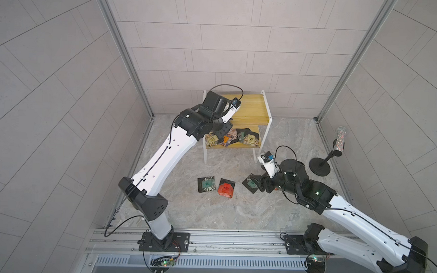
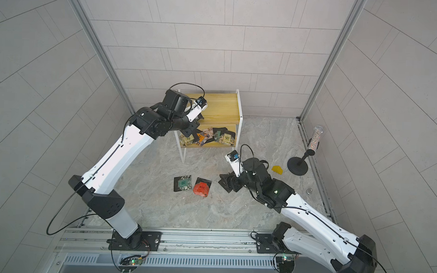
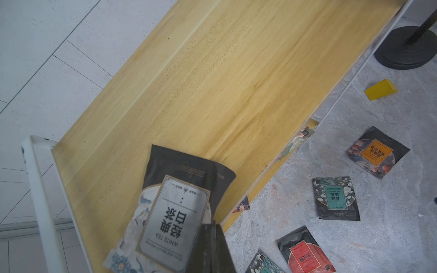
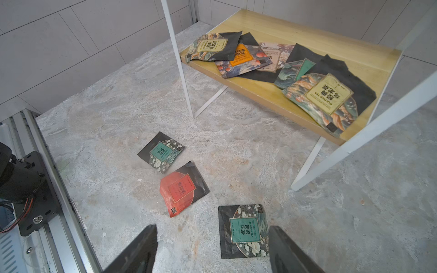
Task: Remove the tea bags from the shelf
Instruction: Pick up the tea bag from the shelf.
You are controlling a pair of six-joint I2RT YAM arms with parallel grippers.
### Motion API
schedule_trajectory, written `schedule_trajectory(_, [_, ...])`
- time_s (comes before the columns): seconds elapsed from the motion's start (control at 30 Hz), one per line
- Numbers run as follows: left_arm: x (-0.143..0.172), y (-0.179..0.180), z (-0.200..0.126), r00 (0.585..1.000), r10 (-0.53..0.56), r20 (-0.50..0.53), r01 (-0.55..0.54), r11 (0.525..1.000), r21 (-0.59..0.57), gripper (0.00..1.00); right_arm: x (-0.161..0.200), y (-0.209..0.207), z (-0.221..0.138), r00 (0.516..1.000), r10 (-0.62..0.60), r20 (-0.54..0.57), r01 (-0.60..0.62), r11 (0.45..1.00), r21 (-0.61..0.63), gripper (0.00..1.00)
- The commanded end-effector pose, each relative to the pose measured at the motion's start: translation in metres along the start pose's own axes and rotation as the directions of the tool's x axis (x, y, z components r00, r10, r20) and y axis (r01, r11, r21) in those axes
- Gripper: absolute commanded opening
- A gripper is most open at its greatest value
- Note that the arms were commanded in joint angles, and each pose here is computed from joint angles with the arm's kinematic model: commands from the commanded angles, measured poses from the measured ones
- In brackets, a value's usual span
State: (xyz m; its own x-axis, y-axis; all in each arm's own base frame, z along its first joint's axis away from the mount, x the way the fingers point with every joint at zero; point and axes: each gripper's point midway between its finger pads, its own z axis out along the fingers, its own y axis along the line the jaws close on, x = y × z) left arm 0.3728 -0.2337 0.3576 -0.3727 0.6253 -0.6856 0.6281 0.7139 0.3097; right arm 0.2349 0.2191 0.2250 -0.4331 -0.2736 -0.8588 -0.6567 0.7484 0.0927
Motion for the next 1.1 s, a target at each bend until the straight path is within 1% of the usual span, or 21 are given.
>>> schedule_trajectory(0.0, [-0.005, 0.005, -0.026, 0.999, 0.003, 0.033, -0.001, 0.999, -0.053, 0.00, 0.001, -0.002, 0.002, 1.000, 0.011, 0.003, -0.011, 1.000, 0.007, 0.77])
schedule_trajectory(0.07, [-0.009, 0.009, -0.035, 0.999, 0.008, 0.050, -0.003, 0.996, -0.094, 0.00, -0.001, -0.003, 0.001, 1.000, 0.010, 0.009, -0.010, 1.000, 0.011, 0.77])
schedule_trajectory(0.17, [-0.014, 0.011, -0.053, 0.996, 0.013, 0.088, -0.002, 0.992, -0.127, 0.00, -0.003, -0.004, 0.000, 1.000, 0.007, 0.019, -0.007, 1.000, 0.017, 0.77])
schedule_trajectory(0.33, [-0.020, 0.011, -0.085, 0.988, -0.006, 0.155, 0.029, 0.989, -0.145, 0.00, -0.007, -0.006, 0.000, 1.000, 0.004, 0.031, -0.005, 0.999, 0.034, 0.77])
schedule_trajectory(0.53, [-0.010, 0.008, -0.112, 0.980, -0.055, 0.191, 0.086, 0.983, -0.162, 0.00, -0.013, -0.010, -0.003, 0.999, 0.002, 0.052, -0.005, 0.999, 0.054, 0.77])
schedule_trajectory(0.63, [0.003, 0.011, -0.122, 0.976, -0.096, 0.194, 0.132, 0.974, -0.184, 0.00, -0.012, -0.012, -0.002, 0.999, 0.005, 0.051, -0.008, 0.998, 0.063, 0.77])
schedule_trajectory(0.87, [0.050, 0.019, -0.136, 0.968, -0.194, 0.159, 0.229, 0.940, -0.254, 0.00, -0.012, -0.017, -0.004, 0.998, 0.013, 0.059, -0.018, 0.996, 0.093, 0.77])
schedule_trajectory(1.07, [0.101, 0.022, -0.125, 0.956, -0.281, 0.079, 0.291, 0.891, -0.347, 0.00, -0.014, -0.019, -0.004, 0.998, 0.021, 0.066, -0.028, 0.994, 0.104, 0.77])
